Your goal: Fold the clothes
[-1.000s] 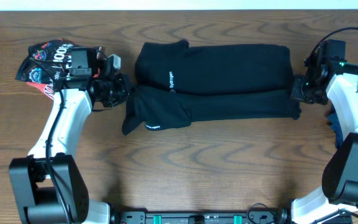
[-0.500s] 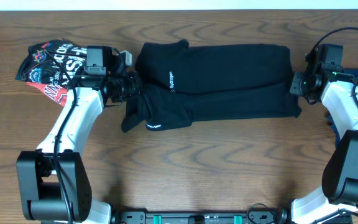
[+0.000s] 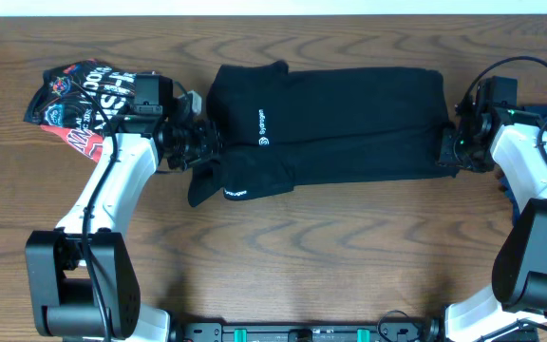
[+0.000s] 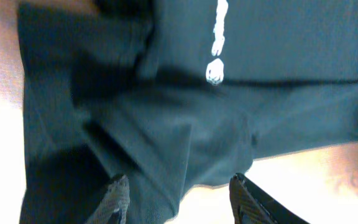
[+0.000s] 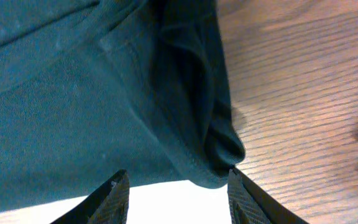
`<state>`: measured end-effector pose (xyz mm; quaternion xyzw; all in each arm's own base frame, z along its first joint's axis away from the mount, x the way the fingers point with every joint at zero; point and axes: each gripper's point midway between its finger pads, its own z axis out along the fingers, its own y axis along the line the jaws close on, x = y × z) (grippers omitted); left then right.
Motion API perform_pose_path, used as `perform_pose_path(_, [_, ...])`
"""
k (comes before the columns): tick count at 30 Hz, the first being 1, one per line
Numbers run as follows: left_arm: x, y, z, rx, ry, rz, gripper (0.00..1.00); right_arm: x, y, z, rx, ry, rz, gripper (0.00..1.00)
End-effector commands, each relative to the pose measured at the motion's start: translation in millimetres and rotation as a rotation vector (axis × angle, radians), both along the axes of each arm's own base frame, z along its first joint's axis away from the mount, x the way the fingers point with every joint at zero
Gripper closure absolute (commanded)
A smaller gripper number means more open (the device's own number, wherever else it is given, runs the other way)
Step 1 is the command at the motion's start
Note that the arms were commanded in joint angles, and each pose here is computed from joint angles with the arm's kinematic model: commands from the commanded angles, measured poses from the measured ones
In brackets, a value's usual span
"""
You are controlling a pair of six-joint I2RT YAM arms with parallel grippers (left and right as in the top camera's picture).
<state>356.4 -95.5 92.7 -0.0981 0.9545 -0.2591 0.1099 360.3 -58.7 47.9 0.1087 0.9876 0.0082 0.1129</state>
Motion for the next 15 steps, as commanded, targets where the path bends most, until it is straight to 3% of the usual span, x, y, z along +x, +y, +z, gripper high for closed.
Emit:
perform_pose_path(1, [-9, -8, -3, -0.011, 0.025, -0.052, 0.46, -6, 2, -10, -0.011, 0.012, 0.041, 0.52])
perform_pose_path(6, [-20, -18, -11, 0.02, 0.033, -0.121, 0.46, -9, 3, -26, -0.011, -0.009, 0.025, 0.58])
perform_pose_path(9, [-30, -6, -26, 0.135, 0.072, -0.114, 0.46, -18, 5, -39, -0.009, 0.002, 0.026, 0.62])
perform_pose_path(12, [-42, 12, -38, 0.244, 0.125, -0.098, 0.46, -28, 2, -48, -0.028, 0.024, 0.015, 0.78])
perform_pose_path(13, [-47, 16, -40, 0.264, 0.144, -0.097, 0.46, -31, -4, -50, -0.057, 0.037, -0.005, 0.88])
perform_pose_path(15, [-54, 19, -42, 0.278, 0.172, -0.098, 0.46, -37, -15, -51, -0.114, 0.054, -0.059, 0.94])
